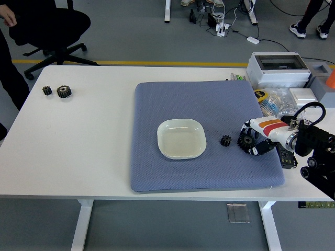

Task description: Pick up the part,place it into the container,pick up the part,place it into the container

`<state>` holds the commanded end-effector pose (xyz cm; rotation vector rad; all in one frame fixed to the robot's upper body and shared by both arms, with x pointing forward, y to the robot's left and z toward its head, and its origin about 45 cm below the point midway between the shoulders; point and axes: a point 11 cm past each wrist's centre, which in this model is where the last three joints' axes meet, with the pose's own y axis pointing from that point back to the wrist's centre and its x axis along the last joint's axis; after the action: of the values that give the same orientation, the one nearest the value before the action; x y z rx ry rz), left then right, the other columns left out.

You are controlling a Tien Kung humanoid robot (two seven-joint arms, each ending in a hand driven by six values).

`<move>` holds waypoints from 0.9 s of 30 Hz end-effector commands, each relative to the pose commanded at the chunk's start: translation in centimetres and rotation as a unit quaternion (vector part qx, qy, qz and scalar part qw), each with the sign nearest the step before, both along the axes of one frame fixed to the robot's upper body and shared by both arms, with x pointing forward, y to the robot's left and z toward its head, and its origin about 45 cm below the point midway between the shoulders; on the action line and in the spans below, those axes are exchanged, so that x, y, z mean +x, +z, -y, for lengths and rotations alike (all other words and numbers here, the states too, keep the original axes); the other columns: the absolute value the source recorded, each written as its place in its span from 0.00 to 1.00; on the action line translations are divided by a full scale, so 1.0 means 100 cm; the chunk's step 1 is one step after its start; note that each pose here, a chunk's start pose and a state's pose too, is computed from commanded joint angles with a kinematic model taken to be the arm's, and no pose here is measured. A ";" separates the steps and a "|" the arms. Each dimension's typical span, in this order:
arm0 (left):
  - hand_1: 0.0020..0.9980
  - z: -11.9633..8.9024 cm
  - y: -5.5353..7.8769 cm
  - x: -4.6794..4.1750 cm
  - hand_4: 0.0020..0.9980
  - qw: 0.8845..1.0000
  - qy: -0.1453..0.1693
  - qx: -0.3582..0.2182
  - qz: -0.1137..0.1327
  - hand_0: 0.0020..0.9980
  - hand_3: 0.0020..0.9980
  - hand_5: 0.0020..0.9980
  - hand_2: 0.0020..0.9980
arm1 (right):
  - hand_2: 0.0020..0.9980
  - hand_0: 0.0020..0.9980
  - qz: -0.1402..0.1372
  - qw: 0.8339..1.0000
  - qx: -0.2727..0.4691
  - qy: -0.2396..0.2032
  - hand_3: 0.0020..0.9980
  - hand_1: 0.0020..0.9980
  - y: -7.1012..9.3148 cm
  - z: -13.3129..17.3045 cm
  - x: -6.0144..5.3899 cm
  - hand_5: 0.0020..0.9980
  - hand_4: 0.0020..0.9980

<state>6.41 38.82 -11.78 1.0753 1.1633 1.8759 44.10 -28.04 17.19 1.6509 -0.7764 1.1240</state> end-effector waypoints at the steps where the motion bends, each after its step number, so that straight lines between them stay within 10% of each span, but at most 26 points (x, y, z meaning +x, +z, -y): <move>1: 0.76 0.000 0.000 -0.0002 0.67 1.000 0.000 0.000 0.000 0.75 0.58 0.59 0.79 | 0.48 0.40 0.001 1.000 0.004 0.000 0.50 0.43 0.001 0.000 0.000 0.04 0.68; 27: 0.76 -0.001 -0.001 -0.0080 0.67 1.000 -0.001 0.002 -0.008 0.75 0.59 0.59 0.79 | 0.47 0.30 0.069 0.991 0.114 0.026 0.48 0.41 0.047 -0.046 0.002 0.09 0.64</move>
<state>5.61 38.95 -11.86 1.0952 1.1676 1.8724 44.25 -23.46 21.90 1.8035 -0.9858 1.2320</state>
